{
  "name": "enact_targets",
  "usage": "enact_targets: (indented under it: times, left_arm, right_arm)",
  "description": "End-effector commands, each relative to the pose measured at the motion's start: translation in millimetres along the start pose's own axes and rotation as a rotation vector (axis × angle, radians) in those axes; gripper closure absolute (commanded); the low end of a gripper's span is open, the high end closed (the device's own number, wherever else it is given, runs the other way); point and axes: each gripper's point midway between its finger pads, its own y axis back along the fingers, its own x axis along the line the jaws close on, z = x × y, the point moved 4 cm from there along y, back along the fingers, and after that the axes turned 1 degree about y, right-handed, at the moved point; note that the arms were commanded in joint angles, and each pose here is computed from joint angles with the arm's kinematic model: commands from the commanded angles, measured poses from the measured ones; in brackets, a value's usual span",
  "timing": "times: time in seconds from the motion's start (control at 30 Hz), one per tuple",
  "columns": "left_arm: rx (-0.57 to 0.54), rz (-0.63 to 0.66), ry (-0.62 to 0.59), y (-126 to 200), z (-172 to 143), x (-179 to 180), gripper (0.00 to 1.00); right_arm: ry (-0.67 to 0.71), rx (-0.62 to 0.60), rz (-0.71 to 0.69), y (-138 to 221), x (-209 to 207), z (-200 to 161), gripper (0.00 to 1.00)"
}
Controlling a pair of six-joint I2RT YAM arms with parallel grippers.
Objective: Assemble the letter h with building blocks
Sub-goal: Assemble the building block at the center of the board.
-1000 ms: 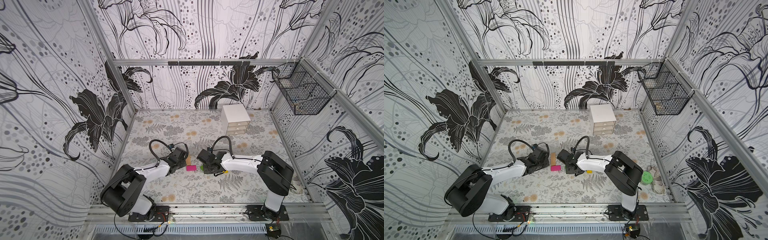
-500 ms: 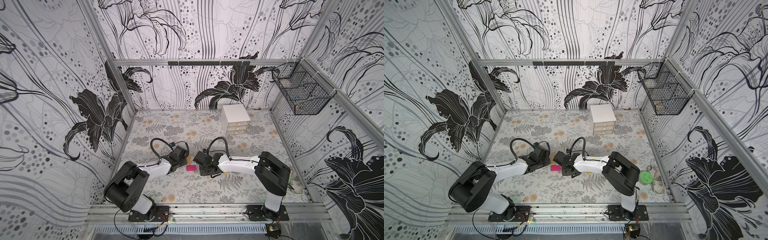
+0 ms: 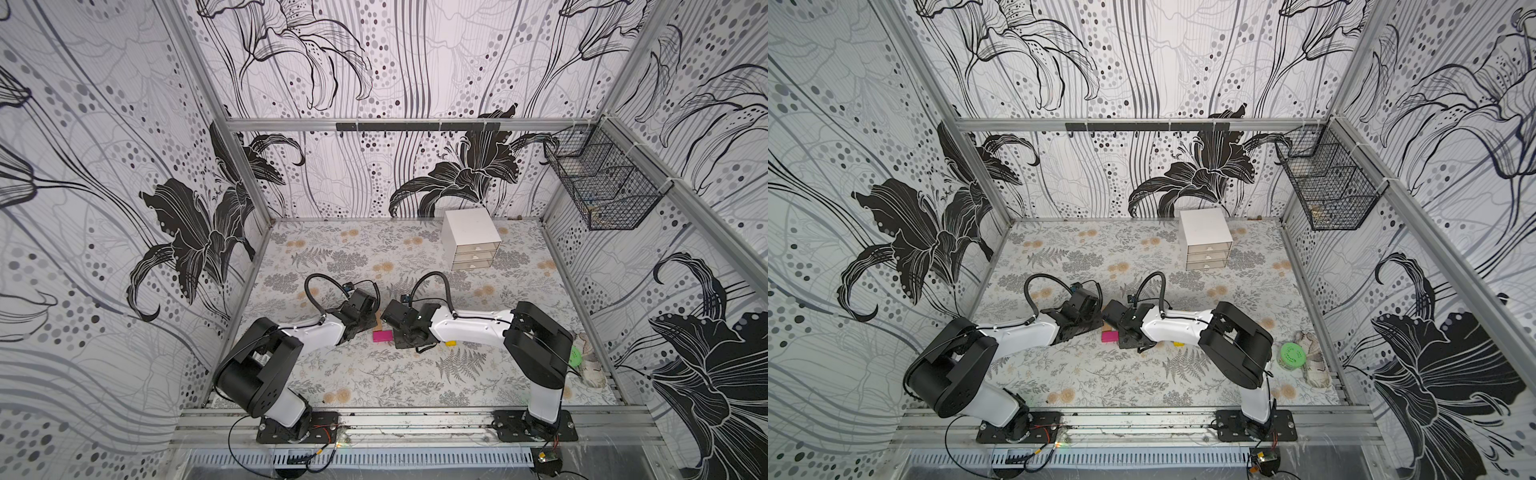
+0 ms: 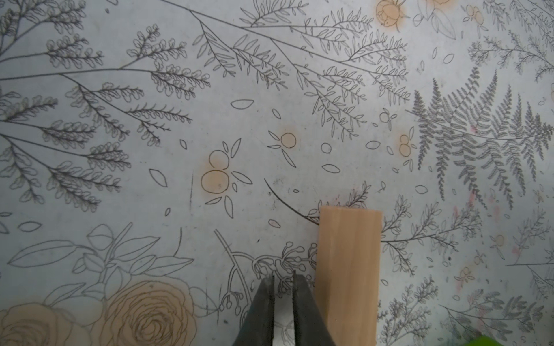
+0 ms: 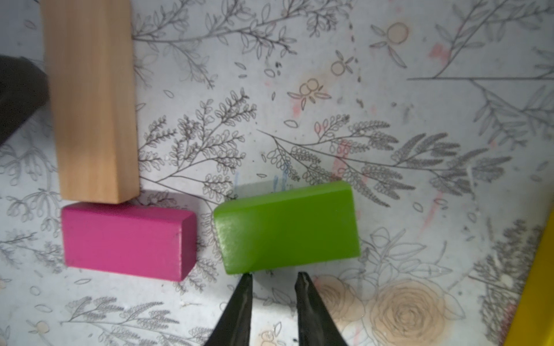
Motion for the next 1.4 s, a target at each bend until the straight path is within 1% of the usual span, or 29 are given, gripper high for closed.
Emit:
enact_targets:
  times: [0.0,0.17,0.27,0.5,0.7,0.87,1.03,1.37]
  left_arm:
    - [0.016,-0.021,-0.011,-3,2,-5,0.85]
    - [0.035,-0.037,-0.015,-6,0,-8,0.86]
    - [0.045,-0.039,-0.024,-7,-1,-10,0.87]
    - [0.051,-0.038,-0.028,-7,-2,-9,0.88]
    - [0.049,-0.039,-0.034,-4,-2,-9,0.88]
    - [0.037,-0.034,-0.033,3,0,-7,0.88]
    - [0.019,-0.023,-0.034,10,2,-3,0.87]
    - [0.021,-0.018,-0.028,9,0,-1,0.87]
  right_arm:
    - [-0.001,-0.027,-0.022,23,-10,3,0.71]
    - [-0.009,-0.096,-0.051,48,-21,16,0.69]
    - [-0.037,-0.105,-0.056,50,-31,26,0.69]
    - [-0.088,-0.062,-0.057,30,-48,45,0.69]
    - [-0.116,-0.022,-0.103,6,-58,52,0.69]
    - [-0.109,0.005,-0.108,-11,-57,51,0.7]
    - [-0.099,0.025,-0.097,-20,-54,47,0.7]
    - [-0.083,0.036,-0.079,-19,-49,33,0.71]
